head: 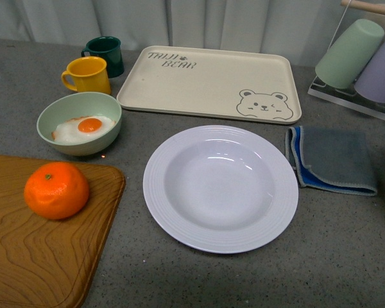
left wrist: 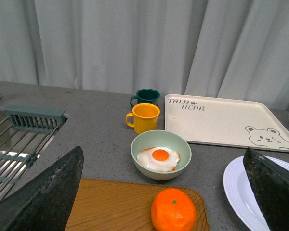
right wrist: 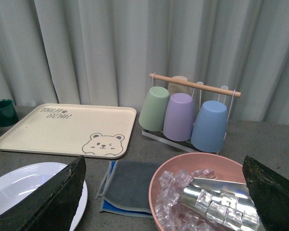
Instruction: Place orange and plate with both arms
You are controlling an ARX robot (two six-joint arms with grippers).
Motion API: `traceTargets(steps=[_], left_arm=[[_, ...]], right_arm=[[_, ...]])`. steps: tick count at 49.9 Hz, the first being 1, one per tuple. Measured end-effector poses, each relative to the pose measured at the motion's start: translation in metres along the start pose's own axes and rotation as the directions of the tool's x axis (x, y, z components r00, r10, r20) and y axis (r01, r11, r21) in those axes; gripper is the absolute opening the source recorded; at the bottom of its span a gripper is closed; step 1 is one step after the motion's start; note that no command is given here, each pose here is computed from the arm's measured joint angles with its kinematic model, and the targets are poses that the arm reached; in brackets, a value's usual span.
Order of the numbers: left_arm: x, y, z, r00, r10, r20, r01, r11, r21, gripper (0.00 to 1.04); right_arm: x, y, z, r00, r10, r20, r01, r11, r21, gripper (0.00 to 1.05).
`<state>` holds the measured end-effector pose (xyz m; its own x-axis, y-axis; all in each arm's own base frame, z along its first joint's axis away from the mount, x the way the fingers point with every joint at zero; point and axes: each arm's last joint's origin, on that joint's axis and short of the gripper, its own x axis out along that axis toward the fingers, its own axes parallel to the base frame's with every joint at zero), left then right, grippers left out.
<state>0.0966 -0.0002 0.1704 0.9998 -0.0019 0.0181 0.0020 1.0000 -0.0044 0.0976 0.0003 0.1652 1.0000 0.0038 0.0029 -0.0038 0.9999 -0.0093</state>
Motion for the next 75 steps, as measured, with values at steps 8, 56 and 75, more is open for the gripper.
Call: traceTargets(steps=[8, 56, 75], left_arm=[[0.000, 0.000, 0.000, 1.000, 0.000, 0.000, 0.000, 1.000, 0.000, 0.98], [0.129, 0.002, -0.035, 0.830, 0.068, -0.554, -0.158, 0.980, -0.117, 0.98], [0.162, -0.005, -0.061, 0.772, 0.001, -0.635, -0.105, 0.987, -0.125, 0.98]], right_arm=[[0.000, 0.000, 0.000, 1.000, 0.000, 0.000, 0.000, 1.000, 0.000, 0.95], [0.000, 0.000, 0.000, 1.000, 0.000, 0.000, 0.000, 1.000, 0.000, 0.95], [0.000, 0.000, 0.000, 1.000, 0.000, 0.000, 0.000, 1.000, 0.000, 0.95]])
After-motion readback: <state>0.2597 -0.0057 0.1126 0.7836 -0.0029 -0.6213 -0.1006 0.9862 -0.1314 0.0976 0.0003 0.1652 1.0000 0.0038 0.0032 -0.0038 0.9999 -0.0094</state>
